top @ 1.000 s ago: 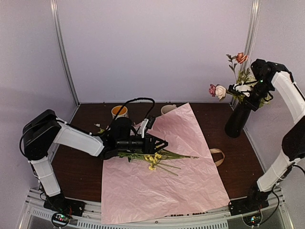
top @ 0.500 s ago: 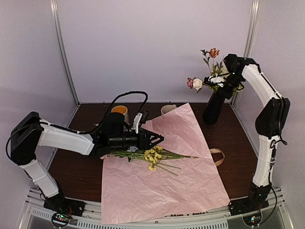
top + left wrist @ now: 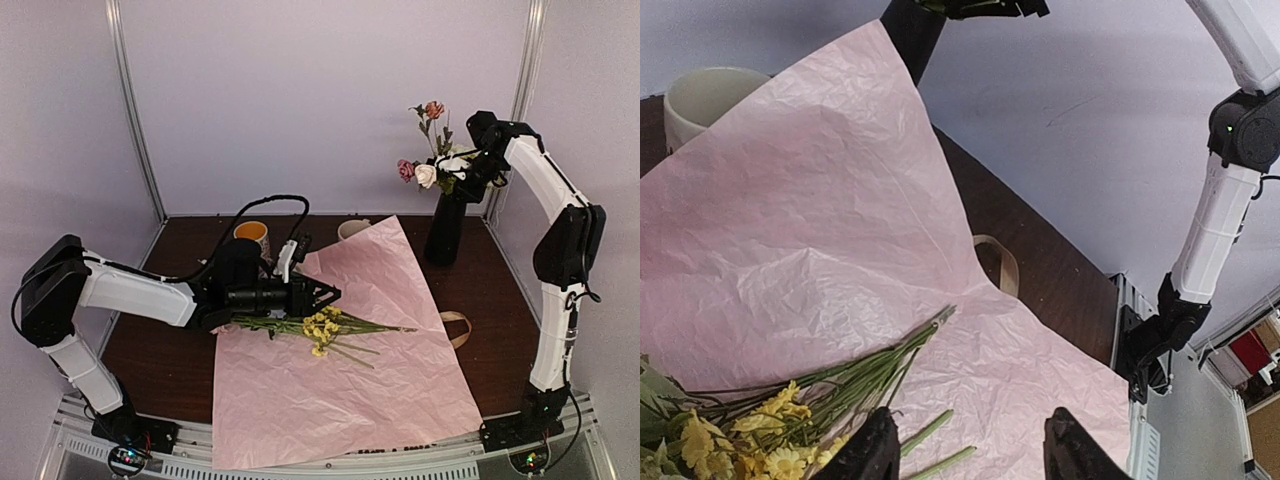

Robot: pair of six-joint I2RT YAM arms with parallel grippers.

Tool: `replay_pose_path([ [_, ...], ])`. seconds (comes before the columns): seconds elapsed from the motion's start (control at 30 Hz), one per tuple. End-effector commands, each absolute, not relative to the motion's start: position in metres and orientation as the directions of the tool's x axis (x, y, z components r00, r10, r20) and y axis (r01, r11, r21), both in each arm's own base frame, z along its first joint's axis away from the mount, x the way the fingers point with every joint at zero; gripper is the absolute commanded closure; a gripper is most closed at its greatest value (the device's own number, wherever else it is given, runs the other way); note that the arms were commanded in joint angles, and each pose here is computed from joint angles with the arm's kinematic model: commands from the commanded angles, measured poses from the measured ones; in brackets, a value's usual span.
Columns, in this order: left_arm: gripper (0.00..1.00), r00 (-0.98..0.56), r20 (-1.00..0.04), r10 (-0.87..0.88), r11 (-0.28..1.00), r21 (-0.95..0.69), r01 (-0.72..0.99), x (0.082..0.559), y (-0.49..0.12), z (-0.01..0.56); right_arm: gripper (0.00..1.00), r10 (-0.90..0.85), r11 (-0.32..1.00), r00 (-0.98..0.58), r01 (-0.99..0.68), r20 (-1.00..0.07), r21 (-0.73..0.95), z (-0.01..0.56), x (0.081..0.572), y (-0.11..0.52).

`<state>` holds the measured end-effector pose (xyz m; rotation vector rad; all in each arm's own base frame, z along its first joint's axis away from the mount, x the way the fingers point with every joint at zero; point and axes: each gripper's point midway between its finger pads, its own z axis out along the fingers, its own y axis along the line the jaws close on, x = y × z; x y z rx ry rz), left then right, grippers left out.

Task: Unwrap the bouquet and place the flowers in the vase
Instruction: Place the vase at the corner of the board.

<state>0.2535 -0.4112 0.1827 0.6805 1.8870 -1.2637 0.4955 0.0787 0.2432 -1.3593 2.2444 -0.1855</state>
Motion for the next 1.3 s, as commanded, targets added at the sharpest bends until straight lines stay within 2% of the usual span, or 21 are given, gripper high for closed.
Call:
replay_pose_path([
  [0.0, 0.48, -0.548, -0.836, 0.002, 0.371, -0.509, 0.777, 0.258, -0.409, 0.193, 0.77, -0.852, 0.508, -0.353, -0.737, -0.386, -0.447, 0.262, 0.516, 0.079],
  [0.13, 0.48, -0.549, -0.836, 0.002, 0.376, -0.508, 0.775, 0.257, -0.407, 0.193, 0.59, -0.841, 0.527, -0.35, -0.7, -0.413, -0.482, 0.274, 0.523, 0.078],
  [0.33, 0.48, -0.548, -0.837, -0.001, 0.381, -0.507, 0.773, 0.258, -0.406, 0.194, 0.52, -0.833, 0.535, -0.336, -0.691, -0.44, -0.486, 0.302, 0.502, 0.079],
  [0.53, 0.48, -0.532, -0.847, -0.006, 0.417, -0.486, 0.769, 0.262, -0.401, 0.198, 0.41, -0.846, 0.509, -0.308, -0.711, -0.436, -0.484, 0.334, 0.435, 0.073],
  [0.73, 0.47, -0.493, -0.87, 0.007, 0.572, -0.401, 0.716, 0.28, -0.379, 0.21, 0.23, -0.831, 0.527, -0.296, -0.69, -0.472, -0.495, 0.368, 0.359, 0.065],
  [0.87, 0.47, -0.482, -0.875, 0.044, 0.628, -0.351, 0.694, 0.284, -0.368, 0.222, 0.22, -0.8, 0.546, -0.295, -0.718, -0.522, -0.431, 0.367, 0.311, 0.071],
  [0.97, 0.49, -0.526, -0.848, 0.072, 0.691, -0.337, 0.639, 0.282, -0.351, 0.222, 0.23, -0.766, 0.499, -0.221, -0.796, -0.603, -0.342, 0.348, 0.27, 0.095],
  [1.1, 0.51, -0.542, -0.836, 0.081, 0.744, -0.312, 0.592, 0.27, -0.323, 0.219, 0.29, -0.742, 0.427, -0.156, -0.86, -0.652, -0.28, 0.303, 0.243, 0.125],
  [1.27, 0.51, -0.582, -0.803, 0.127, 0.772, -0.288, 0.567, 0.248, -0.295, 0.205, 0.43, -0.721, 0.305, -0.132, -0.942, -0.68, -0.14, 0.256, 0.22, 0.177],
])
